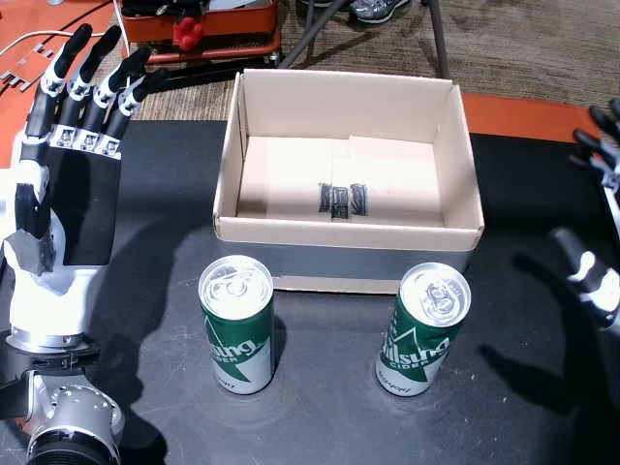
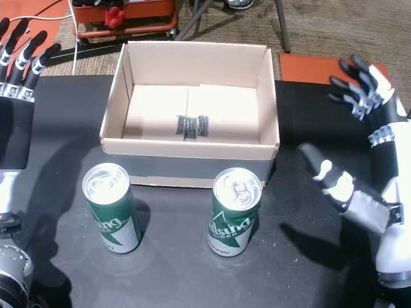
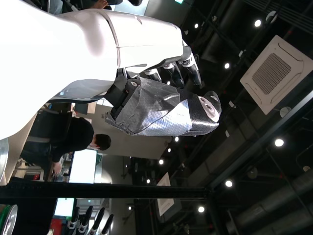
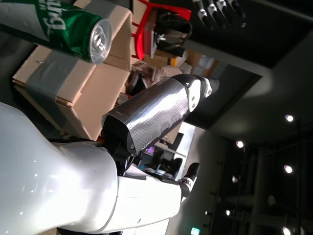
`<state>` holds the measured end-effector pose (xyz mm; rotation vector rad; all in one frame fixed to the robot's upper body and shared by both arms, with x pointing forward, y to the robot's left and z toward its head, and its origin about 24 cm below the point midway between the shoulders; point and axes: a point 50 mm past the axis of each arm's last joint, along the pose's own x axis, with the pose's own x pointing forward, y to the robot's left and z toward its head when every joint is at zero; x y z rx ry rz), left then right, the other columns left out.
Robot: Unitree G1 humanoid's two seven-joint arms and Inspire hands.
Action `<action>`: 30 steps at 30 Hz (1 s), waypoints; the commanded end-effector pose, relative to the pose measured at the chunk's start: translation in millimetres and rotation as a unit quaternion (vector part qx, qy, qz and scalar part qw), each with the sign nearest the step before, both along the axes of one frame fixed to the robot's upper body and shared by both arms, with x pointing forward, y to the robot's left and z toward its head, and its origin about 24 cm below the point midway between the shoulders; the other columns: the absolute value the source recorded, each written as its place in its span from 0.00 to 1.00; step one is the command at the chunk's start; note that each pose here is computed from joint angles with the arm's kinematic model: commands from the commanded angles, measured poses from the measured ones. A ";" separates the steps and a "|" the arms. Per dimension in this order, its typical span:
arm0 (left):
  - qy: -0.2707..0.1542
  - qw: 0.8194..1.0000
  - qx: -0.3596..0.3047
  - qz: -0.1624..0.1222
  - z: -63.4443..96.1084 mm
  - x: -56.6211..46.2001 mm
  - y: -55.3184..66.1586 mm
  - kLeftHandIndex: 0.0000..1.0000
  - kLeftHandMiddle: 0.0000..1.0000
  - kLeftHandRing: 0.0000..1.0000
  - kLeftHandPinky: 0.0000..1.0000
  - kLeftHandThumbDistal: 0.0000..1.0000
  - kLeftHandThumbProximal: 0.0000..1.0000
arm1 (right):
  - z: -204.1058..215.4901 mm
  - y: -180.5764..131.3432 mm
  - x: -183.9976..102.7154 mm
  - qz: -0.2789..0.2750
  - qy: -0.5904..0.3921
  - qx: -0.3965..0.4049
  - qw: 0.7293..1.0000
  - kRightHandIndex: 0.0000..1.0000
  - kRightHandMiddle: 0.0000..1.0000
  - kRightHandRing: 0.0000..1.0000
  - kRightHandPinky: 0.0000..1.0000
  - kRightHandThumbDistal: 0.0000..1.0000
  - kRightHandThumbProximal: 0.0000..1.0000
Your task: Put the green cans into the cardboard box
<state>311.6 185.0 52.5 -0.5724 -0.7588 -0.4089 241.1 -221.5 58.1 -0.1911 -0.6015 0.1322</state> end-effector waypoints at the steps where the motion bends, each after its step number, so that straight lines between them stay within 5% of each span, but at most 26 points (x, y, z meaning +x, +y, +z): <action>1: 0.003 1.000 0.007 0.000 -1.9 -1.4 1.6 0.73 0.78 0.85 0.85 0.38 0.68 | 0.7 2.0 -1.7 0.003 0.001 -0.018 1.000 0.77 0.85 0.92 0.93 1.00 0.36; 30: 0.005 1.000 0.005 0.001 -1.6 -0.6 0.3 0.73 0.78 0.85 0.84 0.36 0.69 | -9.4 34.5 3.5 0.083 0.057 -0.044 0.994 0.79 0.84 0.91 0.97 1.00 0.33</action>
